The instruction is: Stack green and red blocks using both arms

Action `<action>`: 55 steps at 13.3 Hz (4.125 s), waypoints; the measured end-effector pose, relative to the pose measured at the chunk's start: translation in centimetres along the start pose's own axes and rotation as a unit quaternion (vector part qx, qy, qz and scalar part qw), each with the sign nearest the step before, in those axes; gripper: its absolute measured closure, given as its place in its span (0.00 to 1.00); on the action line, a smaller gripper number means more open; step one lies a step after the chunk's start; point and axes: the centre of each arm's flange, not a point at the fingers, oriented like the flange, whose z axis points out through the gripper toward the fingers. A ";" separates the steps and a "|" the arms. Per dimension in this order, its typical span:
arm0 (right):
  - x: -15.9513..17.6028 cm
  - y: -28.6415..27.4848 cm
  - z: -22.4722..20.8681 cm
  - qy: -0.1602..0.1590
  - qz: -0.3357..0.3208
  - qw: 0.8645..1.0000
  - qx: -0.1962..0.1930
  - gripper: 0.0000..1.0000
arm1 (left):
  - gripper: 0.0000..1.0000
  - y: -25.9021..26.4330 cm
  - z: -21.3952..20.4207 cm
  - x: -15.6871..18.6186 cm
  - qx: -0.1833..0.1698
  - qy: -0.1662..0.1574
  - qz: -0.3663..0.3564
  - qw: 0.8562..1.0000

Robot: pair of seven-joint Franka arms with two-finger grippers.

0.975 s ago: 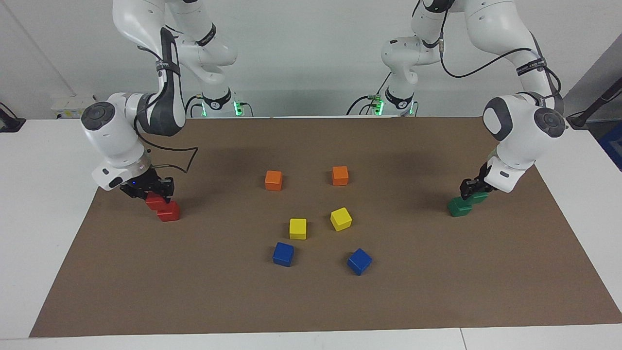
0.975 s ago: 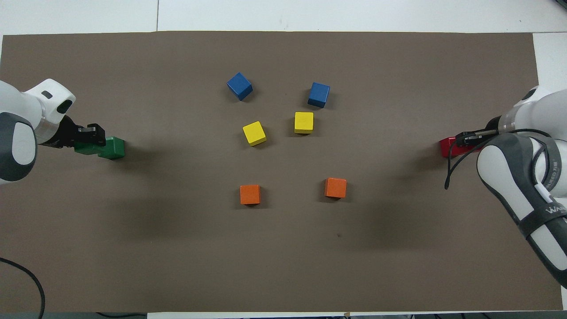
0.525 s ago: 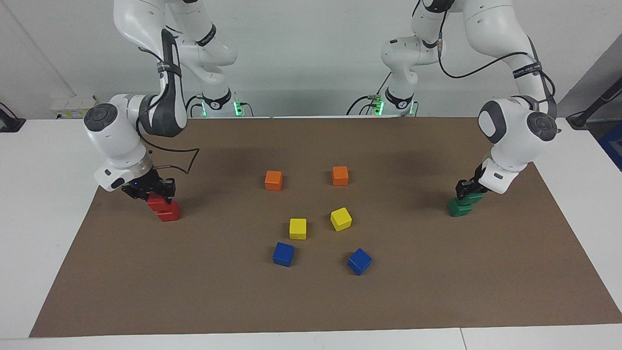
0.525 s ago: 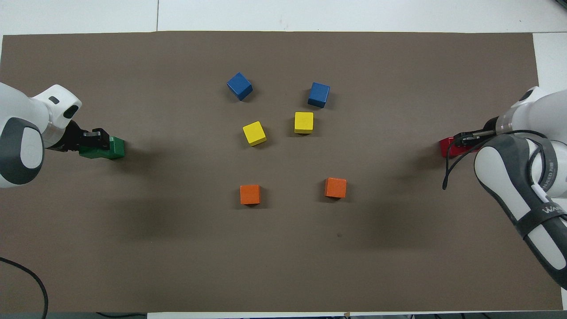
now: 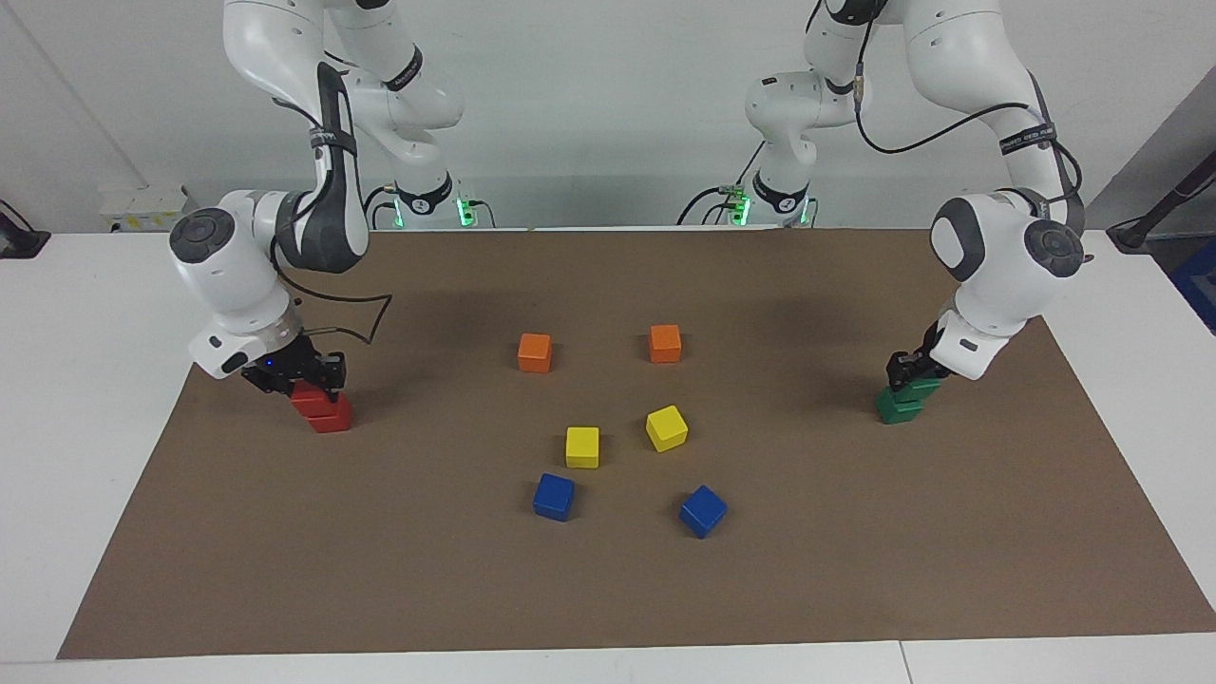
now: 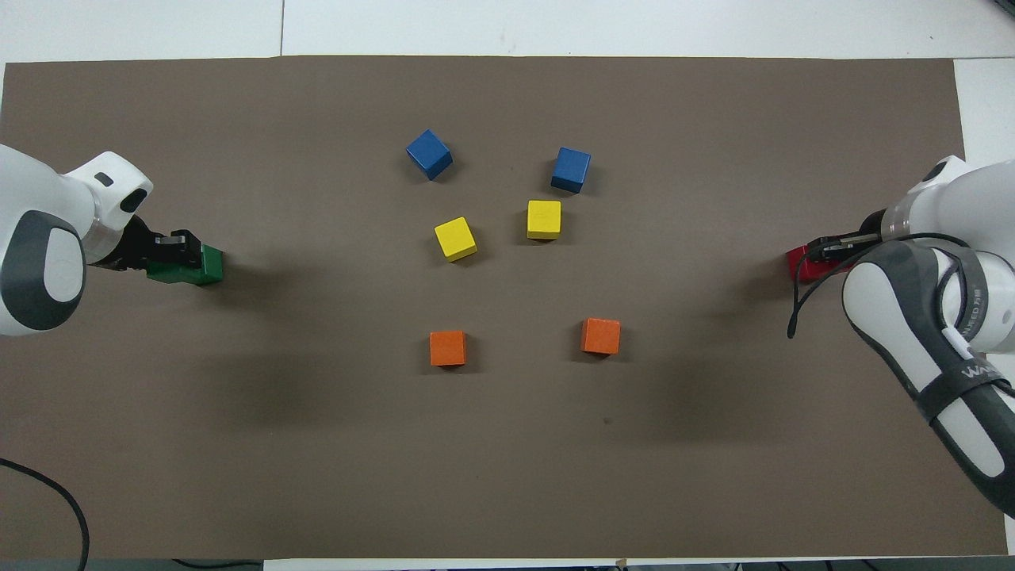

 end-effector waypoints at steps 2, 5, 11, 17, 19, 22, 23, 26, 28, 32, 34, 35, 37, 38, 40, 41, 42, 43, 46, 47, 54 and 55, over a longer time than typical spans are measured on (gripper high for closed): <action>0.2 -0.2 -0.1 0.007 -0.002 1.000 -0.001 0.45 | 0.45 0.0 0.1 0.0 0.000 0.001 0.000 1.000; 0.3 -0.2 -0.1 0.011 -0.002 1.000 -0.002 0.45 | 0.45 0.0 0.2 0.0 0.000 0.002 0.001 1.000; 0.2 -0.2 0.7 0.004 -0.002 1.000 0.000 0.45 | 0.45 -0.4 1.0 0.1 0.000 0.002 0.004 1.000; 0.1 -0.2 1.0 0.001 -0.002 1.000 0.000 0.45 | 0.45 -0.4 1.3 0.2 0.000 0.003 0.006 1.000; 0.0 -0.3 1.0 0.000 -0.002 1.000 0.000 0.45 | 0.45 -0.3 1.2 0.3 0.000 0.004 0.006 1.000; 0.0 -0.3 1.0 0.000 -0.002 1.000 0.000 0.45 | 0.45 -0.3 1.2 0.3 0.000 0.004 0.007 1.000; 0.0 -0.2 1.0 0.000 -0.002 1.000 0.000 0.45 | 0.45 -0.3 1.2 0.3 0.000 0.004 0.007 1.000; 0.0 -0.2 1.0 0.000 -0.002 1.000 0.000 0.45 | 0.44 -0.3 1.2 0.3 0.000 0.004 0.008 1.000; 0.0 -0.2 1.0 0.000 -0.002 1.000 0.000 0.45 | 0.44 -0.3 1.2 0.3 0.000 0.004 0.010 1.000; 0.0 -0.2 1.1 0.000 -0.002 1.000 0.000 0.17 | 0.09 -0.4 1.2 0.3 0.001 0.005 0.010 1.000; 0.0 -0.2 1.1 0.000 -0.002 1.000 0.000 0.00 | 0.00 -0.5 0.7 0.5 0.001 0.011 0.009 1.000; 0.0 -0.2 1.1 0.000 -0.002 1.000 0.000 0.00 | 0.00 -0.6 -0.1 0.7 0.001 0.017 0.008 1.000; 0.0 -0.1 1.1 0.001 -0.001 1.000 0.000 0.00 | 0.00 -0.7 -3.3 1.0 0.001 0.021 0.008 1.000; 0.0 0.0 1.0 0.001 0.000 1.000 0.000 0.00 | 0.00 -0.7 -5.5 0.9 0.001 0.018 0.007 1.000; 0.1 0.1 0.7 0.004 0.001 1.000 0.000 0.00 | 0.00 -0.8 -9.9 0.0 0.000 0.015 0.007 1.000; 0.4 0.1 0.2 0.010 0.001 1.000 -0.001 0.00 | 0.00 -0.9 -11.8 -0.8 0.000 0.017 0.005 1.000; 0.7 -0.1 -0.9 0.019 0.000 1.000 -0.002 0.00 | 0.00 -1.3 -13.4 -1.8 0.000 0.017 0.002 1.000; 0.9 -0.3 -2.2 0.025 -0.001 1.000 -0.002 0.00 | 0.00 -1.6 -14.8 -2.7 0.000 0.017 -0.001 1.000; 0.6 -1.9 -9.0 0.027 -0.009 1.000 -0.001 0.00 | 0.00 -1.8 -17.5 -5.3 -0.002 -0.002 -0.002 1.000; 0.2 -2.3 -11.9 0.025 -0.011 1.000 0.000 0.00 | 0.00 -1.7 -18.1 -6.1 -0.002 -0.010 -0.002 1.000; -2.0 -2.4 -20.8 -0.012 -0.010 1.000 0.006 0.00 | 0.00 -0.7 -18.0 -7.4 -0.002 -0.025 0.009 1.000; -2.2 -2.4 -21.6 -0.019 -0.010 1.000 0.007 0.00 | 0.00 -0.1 -18.1 -7.3 -0.002 -0.024 0.014 1.000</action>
